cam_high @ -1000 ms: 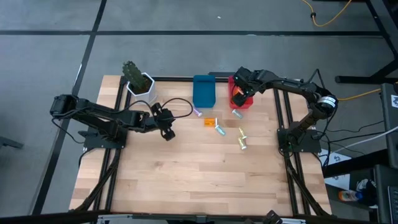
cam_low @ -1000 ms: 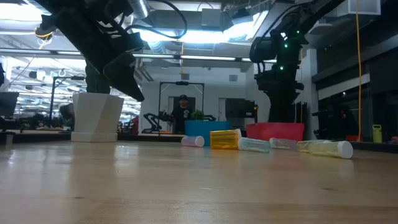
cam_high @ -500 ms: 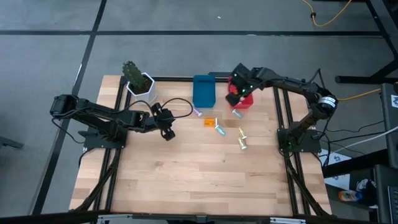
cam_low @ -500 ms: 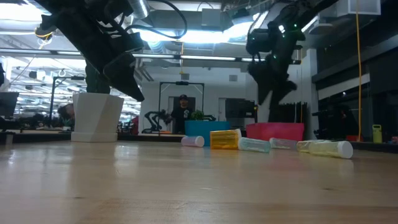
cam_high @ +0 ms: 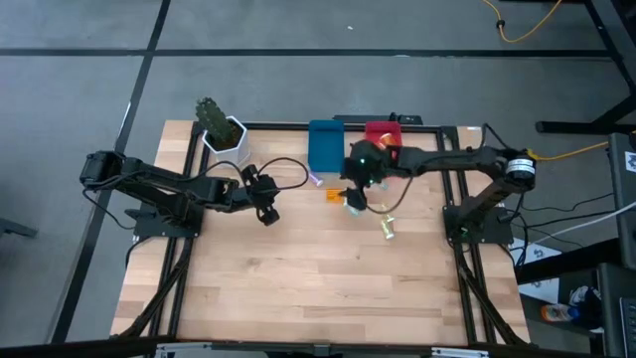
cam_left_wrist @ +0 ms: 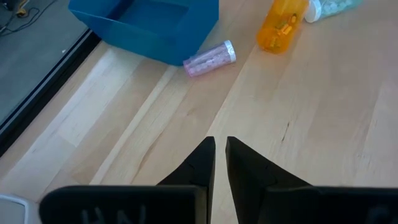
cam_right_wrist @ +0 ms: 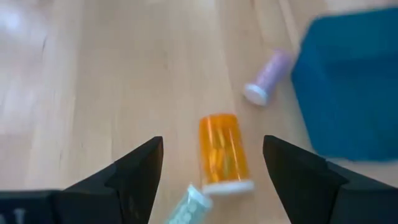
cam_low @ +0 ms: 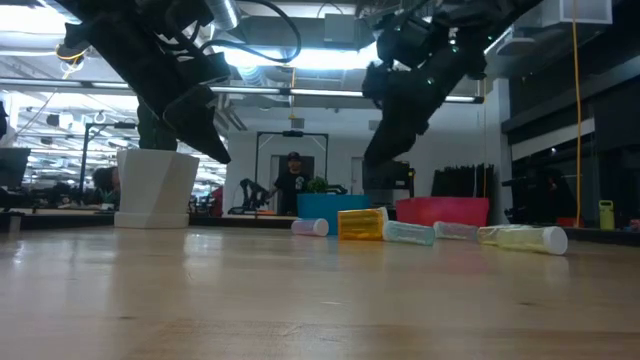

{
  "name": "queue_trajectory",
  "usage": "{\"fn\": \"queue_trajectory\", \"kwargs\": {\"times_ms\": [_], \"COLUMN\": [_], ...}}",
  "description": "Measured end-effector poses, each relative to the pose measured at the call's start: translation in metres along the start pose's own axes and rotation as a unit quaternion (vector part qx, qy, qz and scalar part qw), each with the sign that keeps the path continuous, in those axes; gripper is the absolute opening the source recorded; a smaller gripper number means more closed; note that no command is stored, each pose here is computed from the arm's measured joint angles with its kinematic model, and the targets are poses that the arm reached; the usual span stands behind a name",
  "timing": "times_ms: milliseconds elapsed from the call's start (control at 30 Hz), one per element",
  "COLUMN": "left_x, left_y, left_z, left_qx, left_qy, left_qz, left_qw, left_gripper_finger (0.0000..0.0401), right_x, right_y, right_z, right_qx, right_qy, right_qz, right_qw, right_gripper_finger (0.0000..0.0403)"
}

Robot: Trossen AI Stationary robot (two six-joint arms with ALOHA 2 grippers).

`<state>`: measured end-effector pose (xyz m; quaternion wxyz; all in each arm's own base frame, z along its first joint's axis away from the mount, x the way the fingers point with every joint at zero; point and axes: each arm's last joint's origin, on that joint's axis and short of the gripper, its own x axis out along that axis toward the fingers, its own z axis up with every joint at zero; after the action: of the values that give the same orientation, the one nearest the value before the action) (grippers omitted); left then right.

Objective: Pick and place medicine bottles into bin by pill shape (circle, oval)
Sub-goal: Put the large orange pill bottle into the red bin

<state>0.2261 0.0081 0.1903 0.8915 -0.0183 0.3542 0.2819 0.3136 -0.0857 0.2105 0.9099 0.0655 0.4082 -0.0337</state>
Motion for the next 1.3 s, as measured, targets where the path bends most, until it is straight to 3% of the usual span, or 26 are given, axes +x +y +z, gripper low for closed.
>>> {"fn": "queue_trajectory", "kwargs": {"times_ms": [100, 300, 433, 733, 1300], "left_x": [0.000, 0.000, 0.000, 0.000, -0.002], "left_y": [0.000, 0.000, 0.000, 0.000, -0.003], "left_z": [0.000, 0.000, 0.000, 0.000, -0.001], "left_qx": [0.000, 0.000, -0.001, -0.001, 0.007], "left_qy": [0.000, 0.000, -0.002, -0.002, -0.002], "left_qz": [0.000, 0.000, 0.000, 0.000, -0.007], "left_qw": [1.000, 1.000, 1.000, 1.000, 1.000], "left_gripper_finger": [0.0035, 0.0035, 0.0035, 0.0035, 0.0035], "right_x": [0.009, 0.024, 0.035, 0.045, 0.078], "right_y": [0.008, 0.014, 0.019, 0.018, 0.012], "right_z": [-0.009, -0.028, -0.025, 0.001, -0.026], "right_qx": [-0.037, -0.052, -0.044, -0.052, -0.058], "right_qy": [-0.030, -0.063, -0.049, 0.044, 0.134], "right_qz": [0.006, 0.012, 0.018, -0.035, -0.035], "right_qw": [0.999, 0.997, 0.998, 0.997, 0.989], "right_gripper_finger": [0.0277, 0.0277, 0.0277, 0.0277, 0.0277]}}
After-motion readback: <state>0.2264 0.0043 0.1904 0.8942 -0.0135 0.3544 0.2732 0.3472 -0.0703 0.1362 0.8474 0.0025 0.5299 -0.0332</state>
